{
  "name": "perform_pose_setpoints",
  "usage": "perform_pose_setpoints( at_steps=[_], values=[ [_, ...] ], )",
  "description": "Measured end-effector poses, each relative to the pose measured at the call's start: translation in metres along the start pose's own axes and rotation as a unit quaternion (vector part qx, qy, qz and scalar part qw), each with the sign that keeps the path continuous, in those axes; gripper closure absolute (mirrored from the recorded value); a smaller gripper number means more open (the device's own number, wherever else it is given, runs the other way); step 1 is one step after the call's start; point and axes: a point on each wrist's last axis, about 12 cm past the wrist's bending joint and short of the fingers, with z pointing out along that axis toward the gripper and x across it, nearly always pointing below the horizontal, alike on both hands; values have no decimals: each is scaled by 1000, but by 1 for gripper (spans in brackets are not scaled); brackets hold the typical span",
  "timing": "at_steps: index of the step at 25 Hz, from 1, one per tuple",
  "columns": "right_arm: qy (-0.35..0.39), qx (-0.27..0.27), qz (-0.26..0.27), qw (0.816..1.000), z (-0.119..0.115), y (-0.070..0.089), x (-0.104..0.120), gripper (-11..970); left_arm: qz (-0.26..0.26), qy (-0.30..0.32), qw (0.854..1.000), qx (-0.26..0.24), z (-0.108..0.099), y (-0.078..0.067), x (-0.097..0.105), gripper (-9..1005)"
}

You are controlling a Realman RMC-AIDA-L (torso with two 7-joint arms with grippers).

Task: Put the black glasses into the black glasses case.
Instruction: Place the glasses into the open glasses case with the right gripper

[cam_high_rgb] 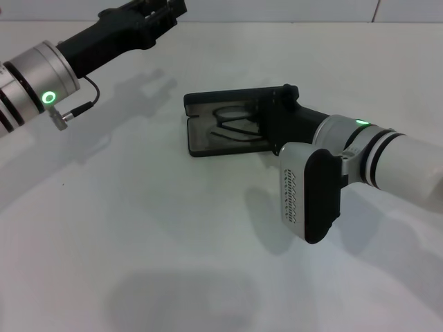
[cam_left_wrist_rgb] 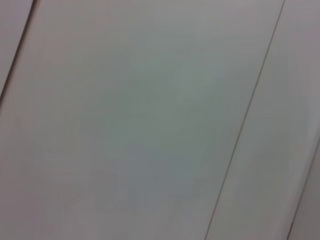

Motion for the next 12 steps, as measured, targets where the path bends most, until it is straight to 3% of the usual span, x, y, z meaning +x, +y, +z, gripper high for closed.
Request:
perform_pose_setpoints(
  at_steps=[12],
  values=[
    [12, 4, 3, 1000, 0, 4, 2, 771, -3, -1, 1000, 3, 2, -3, 2, 535]
  ],
)
